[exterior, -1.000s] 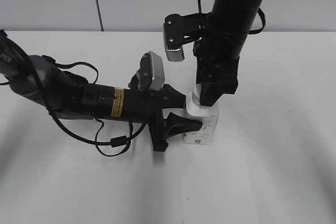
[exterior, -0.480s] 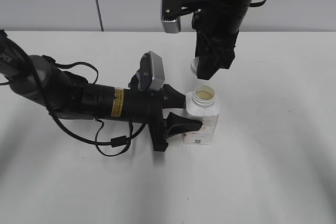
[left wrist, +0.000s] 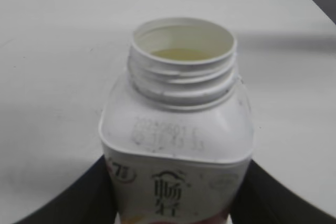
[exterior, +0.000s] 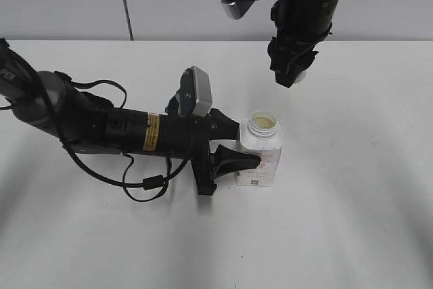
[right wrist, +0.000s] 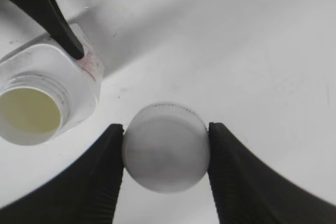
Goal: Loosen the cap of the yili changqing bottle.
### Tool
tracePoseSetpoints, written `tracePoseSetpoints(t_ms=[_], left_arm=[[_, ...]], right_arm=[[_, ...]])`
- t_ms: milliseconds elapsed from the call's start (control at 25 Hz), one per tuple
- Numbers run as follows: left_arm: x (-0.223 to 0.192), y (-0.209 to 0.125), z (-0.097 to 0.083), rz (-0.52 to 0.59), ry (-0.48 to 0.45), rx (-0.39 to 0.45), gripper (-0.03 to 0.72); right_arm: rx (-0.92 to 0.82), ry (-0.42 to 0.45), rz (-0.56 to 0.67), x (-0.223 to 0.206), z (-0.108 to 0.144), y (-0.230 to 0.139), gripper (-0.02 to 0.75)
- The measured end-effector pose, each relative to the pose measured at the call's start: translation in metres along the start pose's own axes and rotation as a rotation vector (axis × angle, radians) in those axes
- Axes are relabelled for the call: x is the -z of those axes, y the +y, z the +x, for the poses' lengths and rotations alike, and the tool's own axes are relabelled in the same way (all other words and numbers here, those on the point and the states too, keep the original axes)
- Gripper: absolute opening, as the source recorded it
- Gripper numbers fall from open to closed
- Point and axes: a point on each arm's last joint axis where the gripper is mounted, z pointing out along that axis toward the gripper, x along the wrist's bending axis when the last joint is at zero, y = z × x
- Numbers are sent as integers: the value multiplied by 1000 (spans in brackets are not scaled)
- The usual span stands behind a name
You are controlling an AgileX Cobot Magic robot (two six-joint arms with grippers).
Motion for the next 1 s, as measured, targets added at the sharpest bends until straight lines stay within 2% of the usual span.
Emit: tracePoseSetpoints(t_ms=[200, 560, 720, 840, 1000], left_arm=[[0, 0, 0, 0, 0, 0, 377], [0, 0, 0, 0, 0, 0, 358], [0, 0, 0, 0, 0, 0, 344], [0, 0, 0, 0, 0, 0, 343], [0, 0, 0, -1, 0, 0, 343]], right_arm=[[-154, 31, -15, -1, -15, -12, 389], [-578, 32, -8, -4, -80, -75, 388], [-724, 53, -20, -4, -101, -103, 388], [-783, 100, -2, -14, -103, -118, 388], [-815, 174, 61, -39, -88, -128, 388]])
